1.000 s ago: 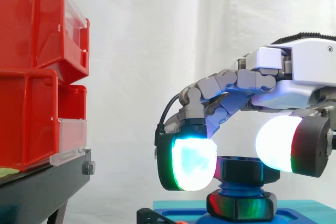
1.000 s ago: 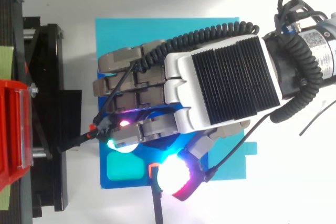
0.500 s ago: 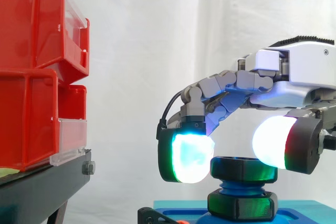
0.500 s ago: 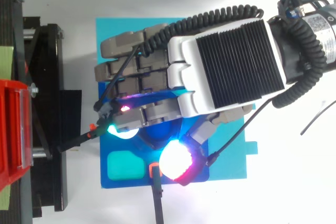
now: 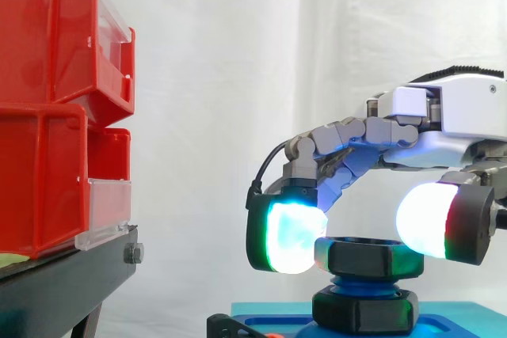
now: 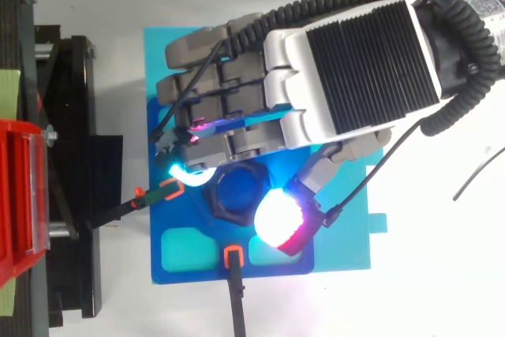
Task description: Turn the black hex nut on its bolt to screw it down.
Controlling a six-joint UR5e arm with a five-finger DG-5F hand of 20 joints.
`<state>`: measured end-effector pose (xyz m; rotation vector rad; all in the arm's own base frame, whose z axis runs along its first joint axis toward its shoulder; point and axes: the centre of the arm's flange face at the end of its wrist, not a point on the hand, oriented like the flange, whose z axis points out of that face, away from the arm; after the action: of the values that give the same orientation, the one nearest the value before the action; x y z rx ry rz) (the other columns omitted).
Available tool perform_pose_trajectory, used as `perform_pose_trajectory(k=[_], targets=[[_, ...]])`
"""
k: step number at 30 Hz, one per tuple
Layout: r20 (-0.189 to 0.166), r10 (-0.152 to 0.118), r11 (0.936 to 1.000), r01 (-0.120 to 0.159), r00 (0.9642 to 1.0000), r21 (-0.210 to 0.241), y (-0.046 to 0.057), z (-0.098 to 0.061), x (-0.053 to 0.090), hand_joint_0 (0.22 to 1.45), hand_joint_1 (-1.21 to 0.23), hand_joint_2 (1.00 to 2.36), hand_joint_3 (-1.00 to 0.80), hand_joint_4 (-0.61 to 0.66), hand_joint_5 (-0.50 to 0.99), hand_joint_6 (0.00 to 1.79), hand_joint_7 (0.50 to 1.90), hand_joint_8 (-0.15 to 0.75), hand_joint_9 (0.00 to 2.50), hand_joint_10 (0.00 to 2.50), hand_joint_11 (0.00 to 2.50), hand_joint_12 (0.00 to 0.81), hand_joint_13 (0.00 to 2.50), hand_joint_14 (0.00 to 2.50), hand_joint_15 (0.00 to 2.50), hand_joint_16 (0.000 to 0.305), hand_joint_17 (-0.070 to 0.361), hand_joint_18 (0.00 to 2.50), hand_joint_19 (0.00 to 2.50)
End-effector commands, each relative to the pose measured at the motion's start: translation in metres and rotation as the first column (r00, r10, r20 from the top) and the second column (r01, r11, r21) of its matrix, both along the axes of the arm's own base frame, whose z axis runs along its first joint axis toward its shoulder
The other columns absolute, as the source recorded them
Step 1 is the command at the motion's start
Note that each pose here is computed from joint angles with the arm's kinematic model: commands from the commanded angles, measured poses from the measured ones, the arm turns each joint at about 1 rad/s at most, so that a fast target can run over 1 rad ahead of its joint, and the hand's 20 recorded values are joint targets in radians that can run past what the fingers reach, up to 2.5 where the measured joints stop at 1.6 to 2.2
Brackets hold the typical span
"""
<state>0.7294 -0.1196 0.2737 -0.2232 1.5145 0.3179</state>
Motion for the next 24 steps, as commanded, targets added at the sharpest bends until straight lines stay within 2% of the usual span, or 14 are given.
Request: perform_pose_trajectory(k=[1,9,14,17,24], targets=[[0.008,0.000,1.0000,0.000,1.0000,0.000,-0.002,0.001,0.000,0.43,-0.28,1.00,-0.50,0.12,-0.11,0.50,1.11,0.214,0.68,0.01,0.28,0.250,0.61,0.01,0.27,0.032,0.071,0.39,0.27],[0.024,0.008,1.0000,-0.008,0.9997,0.002,0.004,0.004,0.003,0.42,-0.27,1.00,-0.50,0.11,-0.13,0.50,1.01,0.218,0.68,0.01,0.27,0.263,0.59,0.01,0.26,0.036,0.080,0.35,0.26],[0.045,0.016,0.9999,-0.016,0.9989,0.006,0.012,0.013,0.009,0.41,-0.28,1.00,-0.50,0.09,-0.14,0.50,0.94,0.215,0.67,0.01,0.25,0.265,0.59,0.01,0.25,0.036,0.081,0.35,0.27],[0.047,0.017,0.9998,-0.018,0.9987,0.005,0.014,0.016,0.010,0.42,-0.28,1.00,-0.50,0.10,-0.14,0.50,0.94,0.218,0.67,0.01,0.26,0.266,0.59,0.01,0.26,0.036,0.081,0.35,0.26],[0.058,0.039,0.9992,-0.039,0.9976,0.004,0.031,0.020,0.015,0.44,-0.30,1.00,-0.50,0.10,-0.13,0.50,1.02,0.213,0.67,0.01,0.27,0.259,0.59,0.01,0.27,0.034,0.076,0.36,0.27]])
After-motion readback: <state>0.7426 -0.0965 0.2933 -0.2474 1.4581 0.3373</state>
